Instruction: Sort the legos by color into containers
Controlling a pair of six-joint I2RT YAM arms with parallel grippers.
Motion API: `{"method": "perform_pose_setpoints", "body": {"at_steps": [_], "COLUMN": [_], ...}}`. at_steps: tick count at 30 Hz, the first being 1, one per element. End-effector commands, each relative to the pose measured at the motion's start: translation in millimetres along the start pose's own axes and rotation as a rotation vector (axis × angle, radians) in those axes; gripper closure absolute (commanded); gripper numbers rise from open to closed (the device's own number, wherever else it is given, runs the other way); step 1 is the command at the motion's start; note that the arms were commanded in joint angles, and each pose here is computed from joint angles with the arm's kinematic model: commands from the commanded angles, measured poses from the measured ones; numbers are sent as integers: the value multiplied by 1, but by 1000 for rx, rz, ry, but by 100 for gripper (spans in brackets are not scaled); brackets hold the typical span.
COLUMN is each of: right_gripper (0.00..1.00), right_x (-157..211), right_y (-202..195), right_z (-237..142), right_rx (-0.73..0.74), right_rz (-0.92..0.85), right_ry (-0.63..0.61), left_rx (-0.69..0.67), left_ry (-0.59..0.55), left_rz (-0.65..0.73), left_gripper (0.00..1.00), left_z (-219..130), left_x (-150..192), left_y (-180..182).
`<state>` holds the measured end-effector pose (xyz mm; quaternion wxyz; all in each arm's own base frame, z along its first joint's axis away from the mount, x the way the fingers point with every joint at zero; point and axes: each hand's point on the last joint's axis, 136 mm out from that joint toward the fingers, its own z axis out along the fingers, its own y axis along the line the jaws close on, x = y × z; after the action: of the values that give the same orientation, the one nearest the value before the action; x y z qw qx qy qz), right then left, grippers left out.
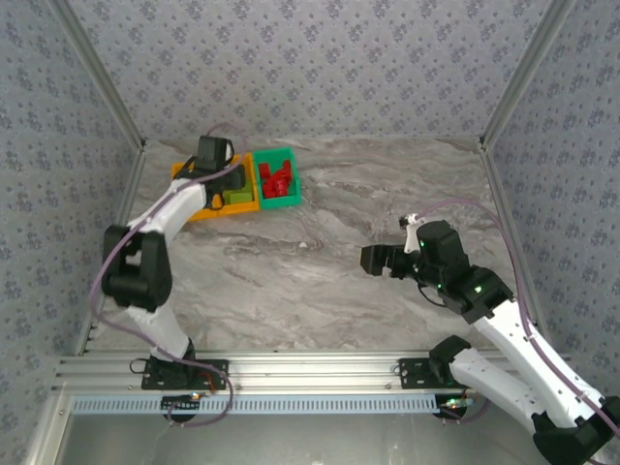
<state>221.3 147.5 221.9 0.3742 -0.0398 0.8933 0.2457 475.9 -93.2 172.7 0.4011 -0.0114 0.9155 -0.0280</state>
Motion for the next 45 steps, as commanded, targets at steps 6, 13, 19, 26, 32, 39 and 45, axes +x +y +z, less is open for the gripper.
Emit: {"method": "perform_pose_setpoints", "body": {"at_steps": [6, 13, 19, 26, 32, 39, 45], "right_gripper": [0, 0, 0, 0, 0, 0, 0], "right_x": [-40, -42, -48, -46, -44, -45, -44], "right_y": [-131, -242, -273, -258, -258, -251, -251], "right_z": [18, 33, 68, 100, 101, 109, 109], "right_rx": [547, 855, 854, 630, 643, 591, 586], "right_rz": [-50, -11, -65, -153, -158, -188, -188], "right_ry": [-170, -296, -314, -459, -424, -393, -391], "left_rx": [-4, -213, -260, -224, -181, -65, -86], "left_ry": [-248, -378, -435, -443, -463, -366, -352], "left_rz": [-26, 31, 111, 160, -39, -40, 2], "left_gripper": [45, 33, 11, 1, 1, 1, 1], "left_z": [-127, -151, -134, -103, -58, -11, -5], "left_x": [32, 95, 120, 117, 107, 114, 111], "left_y": [20, 77, 91, 88, 127, 120, 113]}}
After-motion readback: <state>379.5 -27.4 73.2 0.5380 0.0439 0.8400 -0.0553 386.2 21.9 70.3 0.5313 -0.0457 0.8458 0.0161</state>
